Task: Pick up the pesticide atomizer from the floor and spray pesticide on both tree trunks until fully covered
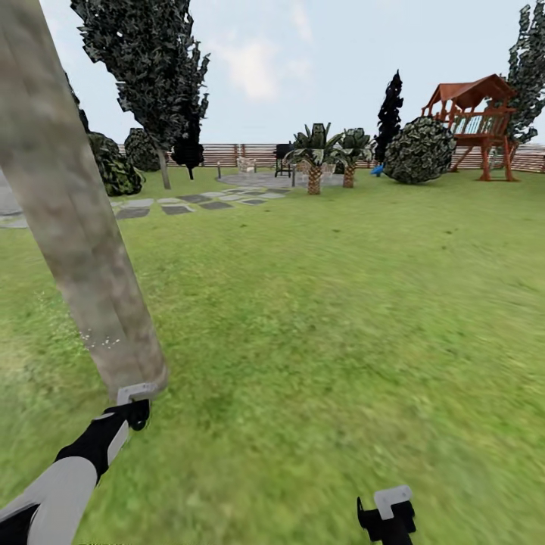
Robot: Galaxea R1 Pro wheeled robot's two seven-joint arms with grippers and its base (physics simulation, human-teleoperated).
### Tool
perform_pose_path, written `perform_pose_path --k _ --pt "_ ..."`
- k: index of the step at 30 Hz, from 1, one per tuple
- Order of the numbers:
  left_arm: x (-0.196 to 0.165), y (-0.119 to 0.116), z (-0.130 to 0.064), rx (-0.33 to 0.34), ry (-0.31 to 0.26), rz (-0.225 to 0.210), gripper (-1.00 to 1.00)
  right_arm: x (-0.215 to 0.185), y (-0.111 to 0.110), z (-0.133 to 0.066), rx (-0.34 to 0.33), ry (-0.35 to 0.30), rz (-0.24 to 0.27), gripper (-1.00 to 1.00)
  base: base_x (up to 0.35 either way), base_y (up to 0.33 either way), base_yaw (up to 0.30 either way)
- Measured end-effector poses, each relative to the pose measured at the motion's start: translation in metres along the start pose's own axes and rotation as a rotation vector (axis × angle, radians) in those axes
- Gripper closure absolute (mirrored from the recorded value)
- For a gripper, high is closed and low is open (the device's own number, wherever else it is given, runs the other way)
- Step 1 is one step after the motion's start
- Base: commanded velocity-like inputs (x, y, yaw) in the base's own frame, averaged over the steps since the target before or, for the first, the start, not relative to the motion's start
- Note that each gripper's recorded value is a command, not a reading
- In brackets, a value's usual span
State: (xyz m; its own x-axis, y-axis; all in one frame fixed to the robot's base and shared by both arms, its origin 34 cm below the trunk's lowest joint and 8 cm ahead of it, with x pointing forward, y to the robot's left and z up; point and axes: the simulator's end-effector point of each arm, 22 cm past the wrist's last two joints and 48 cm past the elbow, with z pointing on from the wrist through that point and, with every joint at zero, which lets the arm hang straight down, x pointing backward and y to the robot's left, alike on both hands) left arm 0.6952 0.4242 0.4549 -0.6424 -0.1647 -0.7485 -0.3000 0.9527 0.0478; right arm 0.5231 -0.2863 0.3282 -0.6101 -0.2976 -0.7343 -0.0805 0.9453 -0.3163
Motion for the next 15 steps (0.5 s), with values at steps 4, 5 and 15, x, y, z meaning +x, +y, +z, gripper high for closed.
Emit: perform_pose_path --k 4,5,15 --pt "-0.024 0.010 -0.003 -0.019 -0.019 -0.002 1.00 0.000 0.000 0.000 0.000 0.001 0.000 -1.00 0.009 -0.010 0.275" --pt "-0.029 0.012 -0.004 -0.022 -0.006 -0.005 1.00 0.000 0.000 0.000 0.000 0.001 0.000 -1.00 0.002 -0.002 0.276" --pt "-0.109 -0.004 -0.018 -0.006 -0.025 0.028 1.00 0.001 0.000 0.000 0.000 0.001 0.000 -1.00 0.000 0.000 0.273"
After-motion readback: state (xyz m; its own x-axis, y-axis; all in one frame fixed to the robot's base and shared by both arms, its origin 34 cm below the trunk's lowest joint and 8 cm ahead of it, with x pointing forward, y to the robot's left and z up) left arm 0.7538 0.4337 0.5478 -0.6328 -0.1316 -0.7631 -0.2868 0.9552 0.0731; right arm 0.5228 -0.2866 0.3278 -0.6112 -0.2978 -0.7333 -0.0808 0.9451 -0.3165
